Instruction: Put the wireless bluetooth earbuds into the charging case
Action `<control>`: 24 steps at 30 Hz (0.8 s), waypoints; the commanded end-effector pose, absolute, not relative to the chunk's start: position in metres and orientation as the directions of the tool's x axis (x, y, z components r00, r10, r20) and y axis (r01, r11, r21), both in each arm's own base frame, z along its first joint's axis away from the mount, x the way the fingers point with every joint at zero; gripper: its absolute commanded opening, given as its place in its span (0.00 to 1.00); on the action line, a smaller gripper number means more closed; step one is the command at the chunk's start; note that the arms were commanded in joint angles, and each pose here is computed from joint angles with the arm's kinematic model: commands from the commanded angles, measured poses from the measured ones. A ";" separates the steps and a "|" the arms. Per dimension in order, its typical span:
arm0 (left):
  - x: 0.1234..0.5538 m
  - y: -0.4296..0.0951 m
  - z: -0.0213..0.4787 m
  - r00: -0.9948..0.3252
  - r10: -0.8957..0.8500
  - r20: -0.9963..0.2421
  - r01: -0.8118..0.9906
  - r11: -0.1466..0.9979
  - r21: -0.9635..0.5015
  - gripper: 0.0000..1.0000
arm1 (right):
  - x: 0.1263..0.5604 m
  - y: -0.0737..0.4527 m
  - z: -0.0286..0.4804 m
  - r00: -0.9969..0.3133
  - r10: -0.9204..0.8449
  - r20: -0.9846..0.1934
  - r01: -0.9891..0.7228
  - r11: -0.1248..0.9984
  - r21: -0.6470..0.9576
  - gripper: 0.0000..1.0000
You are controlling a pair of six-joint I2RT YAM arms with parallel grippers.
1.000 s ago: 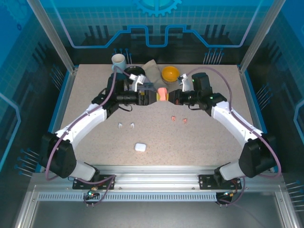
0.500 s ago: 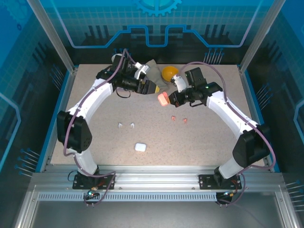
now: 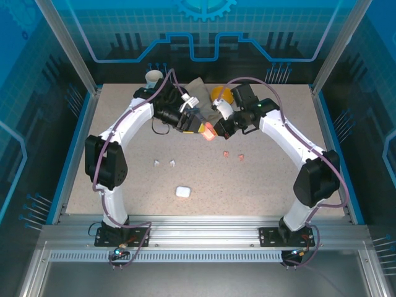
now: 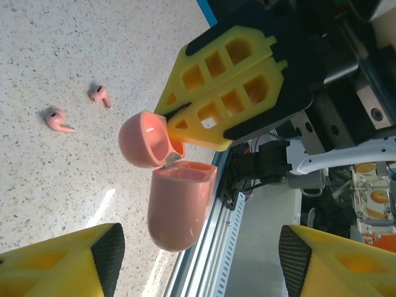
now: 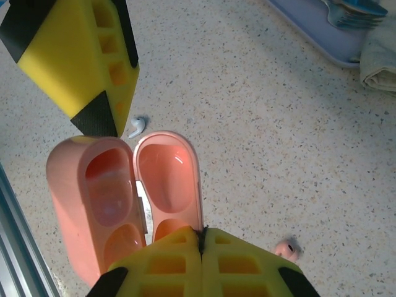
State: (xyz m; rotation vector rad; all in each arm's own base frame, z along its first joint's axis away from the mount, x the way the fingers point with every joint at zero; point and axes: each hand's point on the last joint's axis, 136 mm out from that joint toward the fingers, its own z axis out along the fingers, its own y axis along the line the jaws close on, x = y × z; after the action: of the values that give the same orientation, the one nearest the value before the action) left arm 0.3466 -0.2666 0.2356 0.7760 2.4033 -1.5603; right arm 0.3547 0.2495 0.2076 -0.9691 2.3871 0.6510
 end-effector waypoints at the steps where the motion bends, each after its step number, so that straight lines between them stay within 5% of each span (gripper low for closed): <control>1: 0.337 -0.270 0.231 -0.846 0.358 -0.394 0.499 0.275 -0.822 0.69 | 0.347 0.261 0.216 -0.596 -0.543 -0.592 -0.776 0.579 0.251 0.00; 24: 0.330 -0.273 0.218 -0.849 0.388 -0.358 0.472 0.253 -0.845 0.53 | 0.346 0.270 0.206 -0.575 -0.600 -0.556 -0.796 0.569 0.209 0.00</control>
State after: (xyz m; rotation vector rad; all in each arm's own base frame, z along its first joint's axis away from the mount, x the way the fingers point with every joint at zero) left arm 0.3387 -0.2687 0.2166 0.8135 2.4406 -1.6072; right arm 0.3453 0.2678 0.2006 -1.0984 2.3917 0.6363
